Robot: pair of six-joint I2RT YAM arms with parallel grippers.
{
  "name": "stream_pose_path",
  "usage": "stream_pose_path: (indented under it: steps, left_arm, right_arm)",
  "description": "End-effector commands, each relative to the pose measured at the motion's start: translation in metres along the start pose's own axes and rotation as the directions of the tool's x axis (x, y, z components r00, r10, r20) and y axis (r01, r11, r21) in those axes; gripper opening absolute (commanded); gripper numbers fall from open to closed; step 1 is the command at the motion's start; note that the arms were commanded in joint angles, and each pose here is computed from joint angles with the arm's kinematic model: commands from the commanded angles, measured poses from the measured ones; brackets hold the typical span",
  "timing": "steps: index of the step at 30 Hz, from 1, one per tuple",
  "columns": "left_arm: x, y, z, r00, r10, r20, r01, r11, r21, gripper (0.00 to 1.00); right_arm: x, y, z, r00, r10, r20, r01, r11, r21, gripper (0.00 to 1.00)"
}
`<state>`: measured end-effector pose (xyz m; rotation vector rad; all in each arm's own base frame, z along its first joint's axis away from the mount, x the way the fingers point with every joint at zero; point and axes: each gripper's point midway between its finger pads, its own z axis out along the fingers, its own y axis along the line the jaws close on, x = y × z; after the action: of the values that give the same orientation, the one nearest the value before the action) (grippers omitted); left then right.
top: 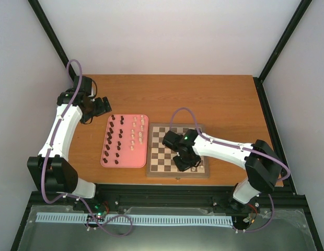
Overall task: Set up the chess pieces on the board
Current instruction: Place the chess piece on the chessboard.
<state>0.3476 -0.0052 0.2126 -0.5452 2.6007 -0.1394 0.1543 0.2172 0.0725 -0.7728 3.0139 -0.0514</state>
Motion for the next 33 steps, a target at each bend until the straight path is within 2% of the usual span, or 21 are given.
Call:
stream_pose_path:
  steps: [1, 21, 27, 33]
  left_arm:
    - [-0.004, -0.004, 0.0, 1.0, 0.007, 0.004, -0.007, 1.0, 0.011, 1.0]
    - [-0.003, -0.005, 0.005, 1.0, 0.007, -0.005, -0.007, 1.0, 0.011, 1.0]
    - [-0.003, -0.005, 0.004, 1.0, 0.009, -0.005, -0.008, 1.0, 0.011, 1.0]
    - [-0.004, -0.005, 0.003, 1.0, 0.008, -0.001, -0.008, 1.0, 0.01, 1.0]
  right_arm:
    - [-0.004, 0.001, 0.0, 0.999, 0.024, 0.03, -0.024, 1.0, -0.017, 0.06]
    - [0.003, -0.004, 0.011, 1.0, 0.029, 0.004, -0.029, 1.0, 0.007, 0.12]
    - [0.0, -0.004, 0.011, 0.999, 0.031, 0.011, -0.031, 0.999, 0.012, 0.26]
    - [-0.008, -0.002, -0.001, 0.999, 0.019, 0.045, -0.019, 1.0, 0.002, 0.3]
